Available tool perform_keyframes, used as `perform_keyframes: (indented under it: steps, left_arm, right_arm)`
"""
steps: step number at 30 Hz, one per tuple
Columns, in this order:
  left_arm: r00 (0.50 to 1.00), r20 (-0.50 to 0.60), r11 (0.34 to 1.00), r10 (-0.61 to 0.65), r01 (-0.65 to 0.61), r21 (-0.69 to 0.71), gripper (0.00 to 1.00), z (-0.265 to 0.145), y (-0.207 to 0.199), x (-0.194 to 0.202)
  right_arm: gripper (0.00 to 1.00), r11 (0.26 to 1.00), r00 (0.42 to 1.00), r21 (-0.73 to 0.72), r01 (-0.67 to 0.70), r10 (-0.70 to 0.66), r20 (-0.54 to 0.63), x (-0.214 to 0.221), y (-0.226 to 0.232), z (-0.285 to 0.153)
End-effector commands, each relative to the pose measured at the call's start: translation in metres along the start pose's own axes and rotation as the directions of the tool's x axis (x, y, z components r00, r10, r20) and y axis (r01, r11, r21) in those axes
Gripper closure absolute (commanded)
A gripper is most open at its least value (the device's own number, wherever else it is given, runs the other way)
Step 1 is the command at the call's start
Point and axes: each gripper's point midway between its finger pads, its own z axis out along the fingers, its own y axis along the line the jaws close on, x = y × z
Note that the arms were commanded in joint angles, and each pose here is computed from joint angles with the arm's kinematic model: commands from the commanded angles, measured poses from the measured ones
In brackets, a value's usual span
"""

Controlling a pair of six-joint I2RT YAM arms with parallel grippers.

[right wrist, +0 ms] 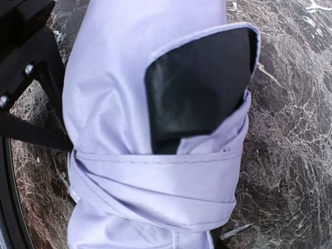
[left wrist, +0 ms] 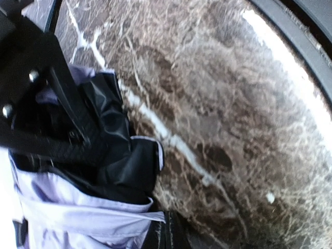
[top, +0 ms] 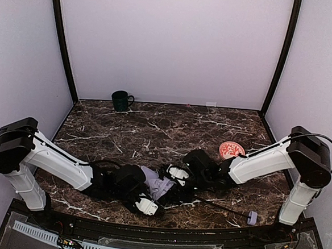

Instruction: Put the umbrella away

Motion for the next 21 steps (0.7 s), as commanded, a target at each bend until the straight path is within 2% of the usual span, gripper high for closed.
perform_keyframes:
  steps: [1, 4, 6, 11, 13, 15, 18, 21]
  left_arm:
    - [0.988, -0.154, 0.995, -0.014, 0.028, 0.093, 1.0, -0.003, -0.037, 0.04]
    - [0.984, -0.176, 0.998, -0.024, 0.033, 0.048, 1.0, -0.005, -0.029, 0.044]
    - [0.982, -0.183, 0.999, -0.04, 0.042, 0.009, 1.0, -0.006, -0.021, 0.044]
    - [0.98, -0.173, 0.993, -0.103, 0.09, -0.077, 0.73, -0.008, -0.004, 0.04]
    - [0.98, -0.15, 0.989, -0.128, 0.115, -0.092, 0.59, -0.016, -0.001, 0.033]
    - [0.985, -0.102, 0.988, -0.138, 0.13, -0.088, 0.52, -0.027, -0.004, 0.024]
    - [0.985, -0.042, 0.985, -0.167, 0.165, -0.048, 0.5, -0.042, -0.017, 0.017]
    - [0.972, -0.036, 0.973, -0.232, 0.232, -0.015, 0.5, -0.054, -0.024, 0.016]
  right_arm:
    - [0.79, 0.998, 0.999, -0.044, -0.035, 0.035, -0.009, 0.008, -0.002, -0.004]
    - [0.87, 0.997, 0.998, -0.045, -0.056, 0.057, 0.017, -0.002, -0.008, -0.013]
    - [0.89, 0.997, 0.997, -0.051, -0.059, 0.061, 0.039, -0.009, -0.009, -0.017]
    - [0.92, 0.999, 0.997, -0.043, -0.033, 0.036, 0.07, -0.017, -0.011, -0.019]
    - [0.93, 1.0, 0.998, -0.018, -0.014, 0.015, 0.065, -0.017, -0.015, -0.018]
    - [0.95, 1.0, 0.999, 0.019, 0.011, -0.012, 0.053, -0.017, -0.021, -0.018]
    - [0.96, 0.995, 0.997, 0.087, 0.057, -0.061, 0.042, -0.02, -0.032, -0.02]
    - [0.97, 0.983, 0.994, 0.152, 0.102, -0.108, 0.031, -0.026, -0.043, -0.024]
